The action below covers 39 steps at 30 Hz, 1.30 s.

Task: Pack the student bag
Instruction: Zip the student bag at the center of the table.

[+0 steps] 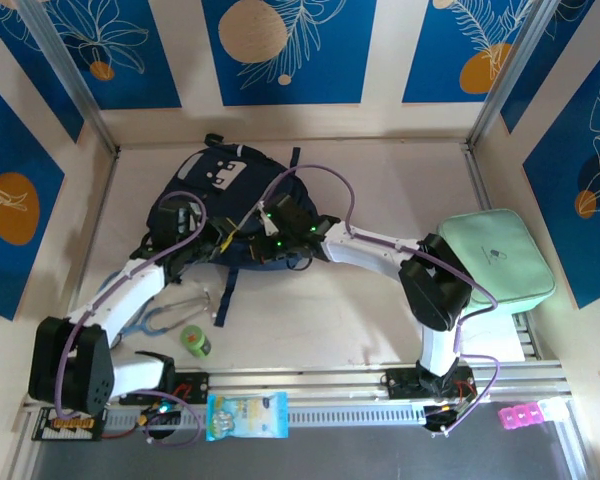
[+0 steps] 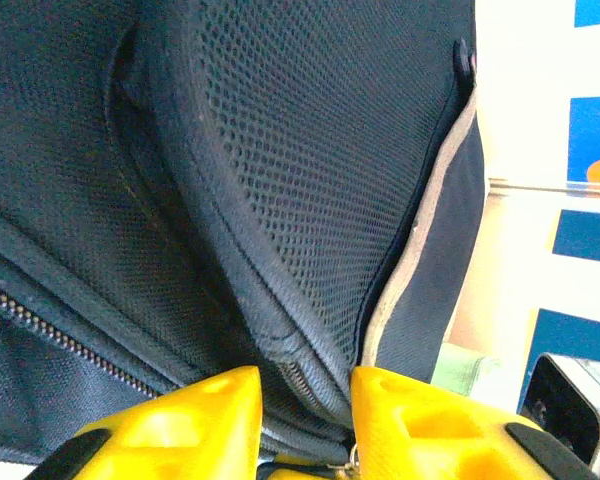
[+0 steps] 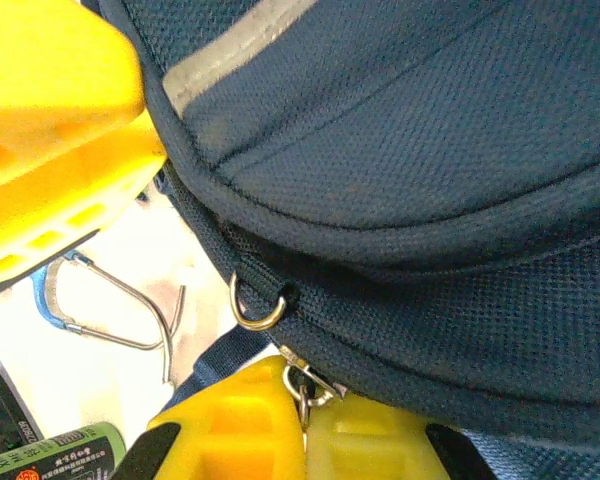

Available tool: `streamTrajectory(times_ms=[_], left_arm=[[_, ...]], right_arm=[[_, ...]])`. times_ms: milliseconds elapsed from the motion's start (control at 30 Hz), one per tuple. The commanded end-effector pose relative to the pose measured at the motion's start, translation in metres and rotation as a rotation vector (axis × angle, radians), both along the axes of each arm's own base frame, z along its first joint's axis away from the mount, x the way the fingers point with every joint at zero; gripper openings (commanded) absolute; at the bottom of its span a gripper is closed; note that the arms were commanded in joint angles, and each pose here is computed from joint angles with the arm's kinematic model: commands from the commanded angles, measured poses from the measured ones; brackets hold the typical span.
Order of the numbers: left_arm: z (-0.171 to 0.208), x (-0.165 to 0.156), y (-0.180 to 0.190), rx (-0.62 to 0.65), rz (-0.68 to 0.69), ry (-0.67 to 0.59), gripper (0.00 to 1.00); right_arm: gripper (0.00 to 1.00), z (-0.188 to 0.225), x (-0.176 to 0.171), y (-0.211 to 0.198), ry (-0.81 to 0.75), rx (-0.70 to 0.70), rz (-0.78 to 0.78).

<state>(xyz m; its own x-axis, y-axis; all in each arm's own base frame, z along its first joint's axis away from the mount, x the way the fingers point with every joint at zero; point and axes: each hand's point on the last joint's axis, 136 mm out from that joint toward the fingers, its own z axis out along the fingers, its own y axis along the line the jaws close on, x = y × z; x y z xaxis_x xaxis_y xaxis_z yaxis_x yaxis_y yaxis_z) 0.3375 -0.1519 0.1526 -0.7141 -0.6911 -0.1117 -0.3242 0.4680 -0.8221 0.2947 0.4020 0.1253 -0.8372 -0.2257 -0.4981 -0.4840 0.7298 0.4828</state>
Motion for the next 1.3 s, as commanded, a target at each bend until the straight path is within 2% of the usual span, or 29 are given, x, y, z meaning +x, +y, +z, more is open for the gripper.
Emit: streamTrajectory(times_ms=[0, 133, 200, 333, 433, 567, 733, 1033, 1267], left_arm=[[-0.001, 0.011, -0.004, -0.054, 0.035, -0.012, 0.28], [-0.016, -0.002, 0.022, 0.014, 0.177, 0.035, 0.28], [-0.013, -0.009, 0.035, 0.051, 0.225, 0.021, 0.37], [-0.011, -0.016, 0.037, 0.067, 0.215, 0.023, 0.43], [-0.015, -0.008, 0.024, -0.015, 0.193, 0.021, 0.4], [-0.021, 0.002, 0.019, -0.036, 0.201, 0.044, 0.32], [-0.026, 0.002, 0.027, -0.006, 0.24, 0.058, 0.34], [-0.031, -0.017, 0.047, 0.009, 0.352, 0.097, 0.31], [-0.026, 0.005, 0.027, -0.042, 0.273, 0.059, 0.38]], right_arm=[[0.0, 0.025, 0.0, 0.012, -0.021, 0.074, 0.024], [0.0, 0.027, 0.003, 0.01, -0.02, 0.077, 0.01], [0.0, 0.027, 0.005, 0.009, -0.022, 0.074, 0.003], [0.0, 0.025, 0.006, 0.009, -0.015, 0.077, 0.004], [0.0, 0.027, 0.006, 0.009, -0.02, 0.069, 0.01], [0.0, 0.03, 0.007, 0.008, -0.026, 0.073, 0.009], [0.0, 0.03, 0.008, 0.008, -0.022, 0.072, 0.007], [0.0, 0.032, 0.011, 0.011, -0.017, 0.078, -0.004], [0.0, 0.036, 0.009, 0.012, -0.019, 0.087, 0.006]])
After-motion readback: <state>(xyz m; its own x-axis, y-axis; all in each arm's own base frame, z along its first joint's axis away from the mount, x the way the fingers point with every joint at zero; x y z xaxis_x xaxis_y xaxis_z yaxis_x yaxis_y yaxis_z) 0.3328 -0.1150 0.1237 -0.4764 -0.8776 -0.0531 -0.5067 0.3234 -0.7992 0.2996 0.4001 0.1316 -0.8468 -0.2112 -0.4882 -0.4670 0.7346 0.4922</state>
